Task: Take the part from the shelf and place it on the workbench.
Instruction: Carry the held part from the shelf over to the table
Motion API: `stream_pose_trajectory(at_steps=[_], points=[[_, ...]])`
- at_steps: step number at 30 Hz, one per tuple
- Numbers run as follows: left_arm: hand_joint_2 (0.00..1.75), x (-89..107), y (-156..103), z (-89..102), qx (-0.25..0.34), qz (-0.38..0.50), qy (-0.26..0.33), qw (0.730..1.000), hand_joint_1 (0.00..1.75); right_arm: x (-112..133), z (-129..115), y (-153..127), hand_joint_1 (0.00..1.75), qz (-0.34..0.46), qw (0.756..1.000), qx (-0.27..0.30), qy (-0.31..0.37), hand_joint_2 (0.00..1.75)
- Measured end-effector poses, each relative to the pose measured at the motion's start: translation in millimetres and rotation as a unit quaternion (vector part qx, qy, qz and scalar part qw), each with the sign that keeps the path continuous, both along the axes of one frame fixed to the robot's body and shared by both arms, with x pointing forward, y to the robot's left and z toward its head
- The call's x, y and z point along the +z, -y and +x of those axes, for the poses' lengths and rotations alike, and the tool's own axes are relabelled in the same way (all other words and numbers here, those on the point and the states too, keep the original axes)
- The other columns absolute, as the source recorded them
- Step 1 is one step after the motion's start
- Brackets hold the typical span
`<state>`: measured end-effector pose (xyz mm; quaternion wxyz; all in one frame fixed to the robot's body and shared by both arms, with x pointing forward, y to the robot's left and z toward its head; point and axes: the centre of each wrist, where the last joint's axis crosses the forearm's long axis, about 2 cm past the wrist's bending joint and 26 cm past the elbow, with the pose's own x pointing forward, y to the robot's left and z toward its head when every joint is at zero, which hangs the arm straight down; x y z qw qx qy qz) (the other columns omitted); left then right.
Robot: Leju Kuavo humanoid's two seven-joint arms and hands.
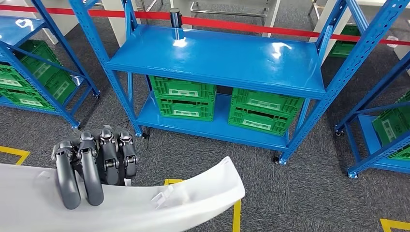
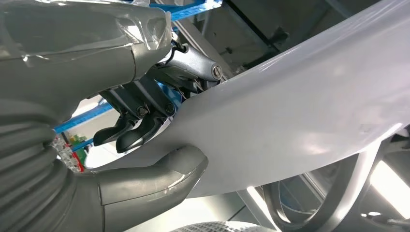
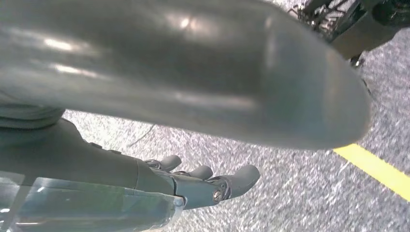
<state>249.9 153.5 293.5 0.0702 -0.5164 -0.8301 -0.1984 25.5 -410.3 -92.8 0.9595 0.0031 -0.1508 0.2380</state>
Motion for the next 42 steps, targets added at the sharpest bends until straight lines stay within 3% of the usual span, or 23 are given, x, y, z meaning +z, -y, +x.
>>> stream_pose_trajectory(at_steps=[33,42], points=[[1.75,5.2,10,-5.5,-0.019,0.006,0.007,1.000,1.75,-9,-12,-10,0.00,0.006,0.999,-0.003,-0.036,0.00],[1.75,4.3,11,-7.1,-0.021,0.008,0.007,1.000,1.75,-7,-6,-4,0.00,0.005,1.000,-0.021,-0.008,0.00]])
